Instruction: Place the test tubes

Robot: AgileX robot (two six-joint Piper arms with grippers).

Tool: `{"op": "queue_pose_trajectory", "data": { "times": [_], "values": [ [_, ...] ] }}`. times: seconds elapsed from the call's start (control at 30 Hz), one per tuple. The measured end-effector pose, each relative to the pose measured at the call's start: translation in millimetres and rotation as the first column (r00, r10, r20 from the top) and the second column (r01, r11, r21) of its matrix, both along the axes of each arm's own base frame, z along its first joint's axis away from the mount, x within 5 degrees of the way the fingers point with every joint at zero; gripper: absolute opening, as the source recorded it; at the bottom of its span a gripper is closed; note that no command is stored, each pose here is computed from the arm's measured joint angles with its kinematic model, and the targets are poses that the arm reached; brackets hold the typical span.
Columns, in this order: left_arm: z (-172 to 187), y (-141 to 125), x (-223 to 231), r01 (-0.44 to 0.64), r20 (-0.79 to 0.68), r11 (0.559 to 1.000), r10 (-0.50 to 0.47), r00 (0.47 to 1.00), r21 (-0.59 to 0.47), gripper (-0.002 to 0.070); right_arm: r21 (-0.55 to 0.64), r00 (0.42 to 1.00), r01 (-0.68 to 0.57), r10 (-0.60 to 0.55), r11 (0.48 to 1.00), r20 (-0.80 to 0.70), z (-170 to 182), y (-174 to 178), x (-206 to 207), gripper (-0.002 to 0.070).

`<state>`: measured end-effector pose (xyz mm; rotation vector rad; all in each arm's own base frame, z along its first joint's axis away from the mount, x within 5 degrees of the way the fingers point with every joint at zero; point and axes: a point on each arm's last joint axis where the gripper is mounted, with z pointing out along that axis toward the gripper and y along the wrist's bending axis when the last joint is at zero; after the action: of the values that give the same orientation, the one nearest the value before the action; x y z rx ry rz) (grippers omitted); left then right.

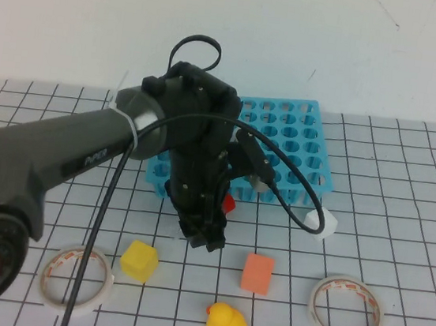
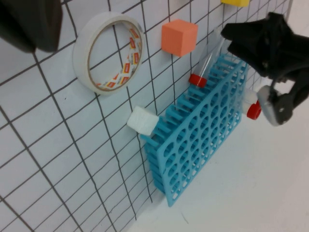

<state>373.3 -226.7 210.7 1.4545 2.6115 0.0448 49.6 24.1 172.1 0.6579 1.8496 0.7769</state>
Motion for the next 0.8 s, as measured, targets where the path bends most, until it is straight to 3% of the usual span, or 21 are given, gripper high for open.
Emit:
{"op": "queue_pose_trajectory", "data": {
  "times": [0.3, 0.43, 0.8],
  "values": [
    [-24.4, 22.7, 23.2, -0.09, -0.017, 0.996, 0.089, 0.996, -0.023, 0.0343, -0.023, 1.0, -0.018, 0.018, 1.0, 0.004, -0.1, 0.9, -0.3, -0.0001],
    [-30.4, 22.3, 25.8, -0.071, -0.035, 0.996, 0.069, 0.997, -0.06, 0.0337, -0.047, 1.0, -0.026, 0.027, 0.999, 0.01, -0.1, 0.9, -0.2, -0.0001],
    [-40.7, 16.8, 26.1, -0.037, -0.072, 0.996, 0.031, 0.997, -0.081, 0.0216, -0.054, 0.999, -0.029, 0.03, 0.998, 0.012, 0.0, 1.0, -0.2, -0.0001]
  ]
}}
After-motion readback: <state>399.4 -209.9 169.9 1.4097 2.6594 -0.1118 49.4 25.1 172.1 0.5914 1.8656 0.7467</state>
